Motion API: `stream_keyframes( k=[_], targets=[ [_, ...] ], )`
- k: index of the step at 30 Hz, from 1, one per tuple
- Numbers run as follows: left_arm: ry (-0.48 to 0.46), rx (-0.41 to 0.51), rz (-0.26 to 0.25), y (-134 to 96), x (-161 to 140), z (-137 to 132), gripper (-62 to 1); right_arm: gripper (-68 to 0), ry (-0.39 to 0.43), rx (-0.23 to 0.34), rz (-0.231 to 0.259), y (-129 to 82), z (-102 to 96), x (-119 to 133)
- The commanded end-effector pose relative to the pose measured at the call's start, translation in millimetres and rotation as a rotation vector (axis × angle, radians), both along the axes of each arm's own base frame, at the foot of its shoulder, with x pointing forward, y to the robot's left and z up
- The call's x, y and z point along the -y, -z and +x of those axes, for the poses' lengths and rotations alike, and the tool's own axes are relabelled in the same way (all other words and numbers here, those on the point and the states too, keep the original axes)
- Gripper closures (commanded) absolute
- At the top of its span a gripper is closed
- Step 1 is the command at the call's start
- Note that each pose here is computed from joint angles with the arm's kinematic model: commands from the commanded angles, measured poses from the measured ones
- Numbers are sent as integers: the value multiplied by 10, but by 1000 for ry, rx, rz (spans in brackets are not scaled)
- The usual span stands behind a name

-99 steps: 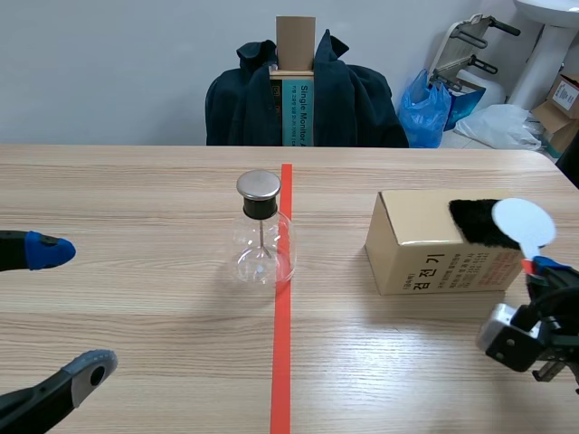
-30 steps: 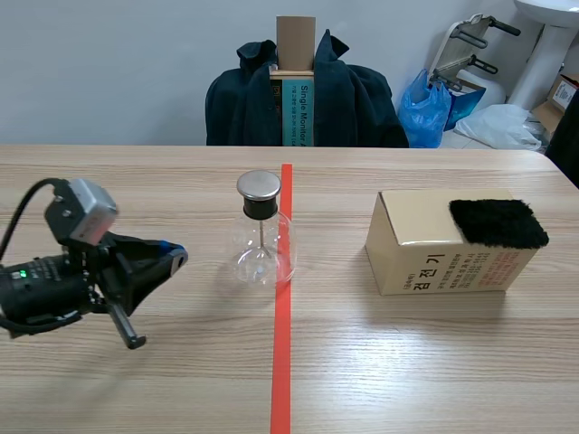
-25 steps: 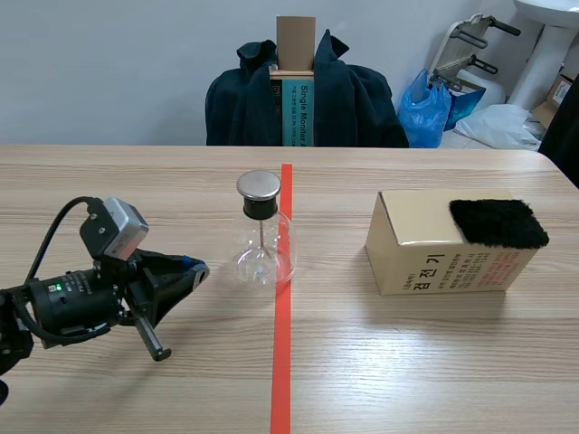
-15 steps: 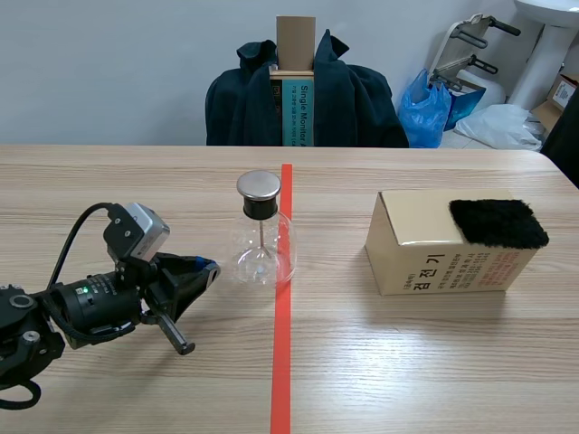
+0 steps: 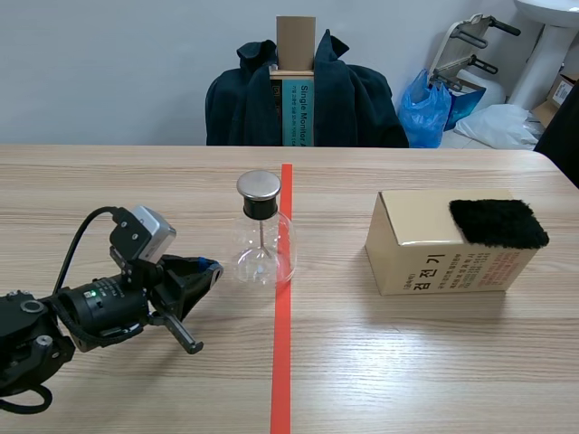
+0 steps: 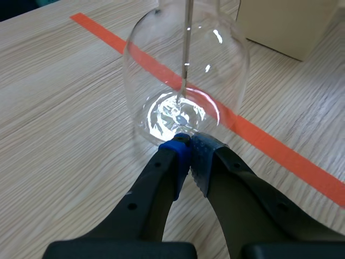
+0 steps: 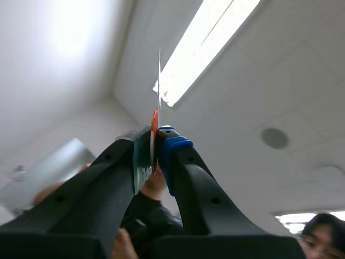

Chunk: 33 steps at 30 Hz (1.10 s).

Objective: Do the electroscope experiment.
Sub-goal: 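Bring the plate to the electroscope and point at the metal foil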

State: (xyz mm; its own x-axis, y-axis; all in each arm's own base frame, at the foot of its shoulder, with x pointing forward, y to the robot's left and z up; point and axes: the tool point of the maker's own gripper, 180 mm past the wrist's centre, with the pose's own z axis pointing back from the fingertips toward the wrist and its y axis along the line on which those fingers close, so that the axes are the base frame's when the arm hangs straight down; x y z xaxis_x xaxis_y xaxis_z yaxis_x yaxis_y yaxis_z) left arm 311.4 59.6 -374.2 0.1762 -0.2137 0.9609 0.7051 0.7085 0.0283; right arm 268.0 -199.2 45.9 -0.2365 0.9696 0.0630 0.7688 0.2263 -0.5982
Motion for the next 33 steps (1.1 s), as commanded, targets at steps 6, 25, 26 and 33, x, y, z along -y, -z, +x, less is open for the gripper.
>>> stream_keyframes(
  k=[6,25,26,33],
  targets=[
    [-7,42,-29,-142,31,93,-32,-7,-124,-196,-41,582,528,-668],
    [-17,48,-23,-142,15,106,-32,-7,-325,-699,-218,2597,904,-1820],
    [-17,48,-23,-142,15,106,-32,-7,-328,-716,-224,2671,899,-1828],
    [-17,48,-23,-142,15,106,-32,-7,-341,-797,-270,3036,864,-1822]
  ],
)
